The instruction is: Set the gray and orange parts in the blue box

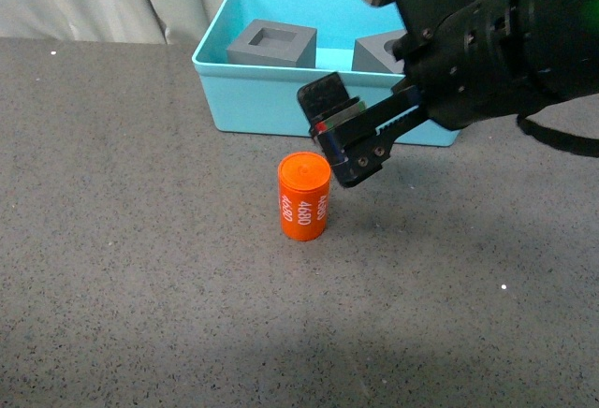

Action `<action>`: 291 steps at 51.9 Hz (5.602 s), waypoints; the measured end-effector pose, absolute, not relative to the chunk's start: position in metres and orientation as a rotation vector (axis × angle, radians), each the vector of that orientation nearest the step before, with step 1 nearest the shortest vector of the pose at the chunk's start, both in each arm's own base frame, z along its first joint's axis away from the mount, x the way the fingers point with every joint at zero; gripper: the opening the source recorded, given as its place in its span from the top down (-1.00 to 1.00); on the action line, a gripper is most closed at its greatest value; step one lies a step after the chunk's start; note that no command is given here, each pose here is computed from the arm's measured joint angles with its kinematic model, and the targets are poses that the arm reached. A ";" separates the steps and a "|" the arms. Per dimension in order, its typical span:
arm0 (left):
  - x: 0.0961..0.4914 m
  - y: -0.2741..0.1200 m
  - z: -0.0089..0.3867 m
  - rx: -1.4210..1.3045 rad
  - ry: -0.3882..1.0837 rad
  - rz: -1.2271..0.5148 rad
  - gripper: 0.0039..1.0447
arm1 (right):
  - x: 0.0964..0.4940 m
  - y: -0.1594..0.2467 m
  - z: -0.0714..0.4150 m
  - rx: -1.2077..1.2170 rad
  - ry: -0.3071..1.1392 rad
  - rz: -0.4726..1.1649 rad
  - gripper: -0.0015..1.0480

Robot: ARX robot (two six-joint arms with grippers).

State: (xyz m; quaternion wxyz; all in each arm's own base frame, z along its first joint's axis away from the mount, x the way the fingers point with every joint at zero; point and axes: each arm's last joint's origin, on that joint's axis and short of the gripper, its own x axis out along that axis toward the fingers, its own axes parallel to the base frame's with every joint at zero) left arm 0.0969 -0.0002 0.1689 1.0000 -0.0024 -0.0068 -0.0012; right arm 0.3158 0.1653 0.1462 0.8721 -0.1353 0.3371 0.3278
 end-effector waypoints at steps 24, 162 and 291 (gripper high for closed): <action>0.097 0.000 0.169 -0.005 -0.014 -0.002 -0.88 | 0.328 0.209 0.118 -0.360 0.892 0.753 -0.81; 0.097 0.000 0.169 -0.005 -0.014 -0.002 -0.88 | 0.492 0.195 0.136 -0.233 0.927 0.406 -0.76; 0.097 0.000 0.169 -0.005 -0.014 -0.002 -0.88 | 0.113 0.000 0.168 -0.010 -0.008 0.001 0.99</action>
